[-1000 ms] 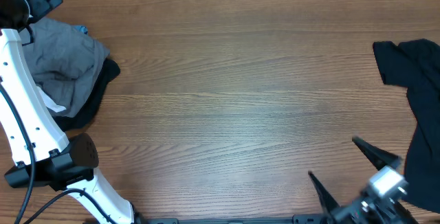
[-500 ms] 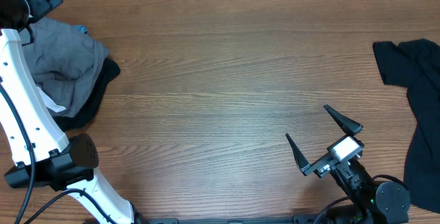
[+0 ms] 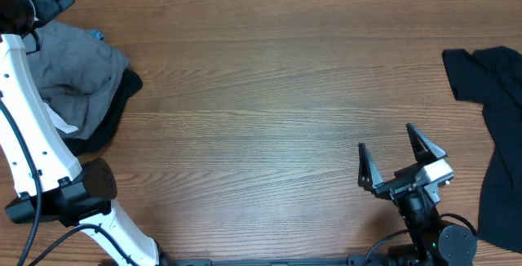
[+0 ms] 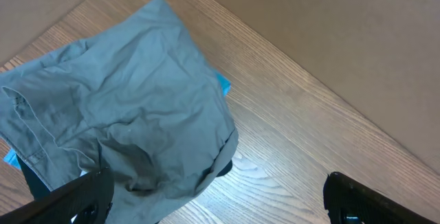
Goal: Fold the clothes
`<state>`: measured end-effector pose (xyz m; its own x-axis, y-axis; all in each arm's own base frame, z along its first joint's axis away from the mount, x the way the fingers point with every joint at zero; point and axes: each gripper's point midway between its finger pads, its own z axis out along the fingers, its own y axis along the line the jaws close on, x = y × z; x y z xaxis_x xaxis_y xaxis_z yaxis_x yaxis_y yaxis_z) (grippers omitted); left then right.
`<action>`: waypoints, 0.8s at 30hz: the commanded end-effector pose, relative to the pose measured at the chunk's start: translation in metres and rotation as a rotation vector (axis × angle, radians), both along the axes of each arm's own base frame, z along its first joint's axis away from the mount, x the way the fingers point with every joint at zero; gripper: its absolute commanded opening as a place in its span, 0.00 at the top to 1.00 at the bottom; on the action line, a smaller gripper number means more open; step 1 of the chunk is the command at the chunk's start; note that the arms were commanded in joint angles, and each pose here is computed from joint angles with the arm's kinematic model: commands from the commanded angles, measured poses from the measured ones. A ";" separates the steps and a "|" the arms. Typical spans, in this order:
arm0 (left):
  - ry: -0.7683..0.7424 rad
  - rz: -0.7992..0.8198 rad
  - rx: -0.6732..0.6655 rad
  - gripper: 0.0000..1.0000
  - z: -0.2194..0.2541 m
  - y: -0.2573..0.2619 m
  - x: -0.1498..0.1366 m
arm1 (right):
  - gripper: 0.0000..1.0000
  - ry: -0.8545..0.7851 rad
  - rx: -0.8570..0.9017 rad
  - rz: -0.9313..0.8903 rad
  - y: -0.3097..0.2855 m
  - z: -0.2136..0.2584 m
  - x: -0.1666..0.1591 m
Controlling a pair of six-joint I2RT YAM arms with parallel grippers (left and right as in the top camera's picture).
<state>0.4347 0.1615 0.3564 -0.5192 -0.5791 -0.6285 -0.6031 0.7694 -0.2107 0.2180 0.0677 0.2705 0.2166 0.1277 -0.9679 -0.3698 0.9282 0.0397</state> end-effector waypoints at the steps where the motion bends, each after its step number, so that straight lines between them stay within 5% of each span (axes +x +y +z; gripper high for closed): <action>1: 0.008 -0.010 -0.002 0.00 -0.003 -0.002 0.002 | 0.00 0.017 0.051 -0.060 -0.014 -0.007 0.005; 24: 0.008 -0.010 -0.002 0.00 -0.003 -0.002 0.002 | 0.00 0.231 0.044 -0.198 -0.038 -0.085 0.026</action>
<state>0.4347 0.1615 0.3564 -0.5192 -0.5791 -0.6285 -0.6031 0.7694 -0.2107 0.2432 0.0356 0.1934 0.0348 0.1449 -0.9888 -0.1909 0.9722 0.1357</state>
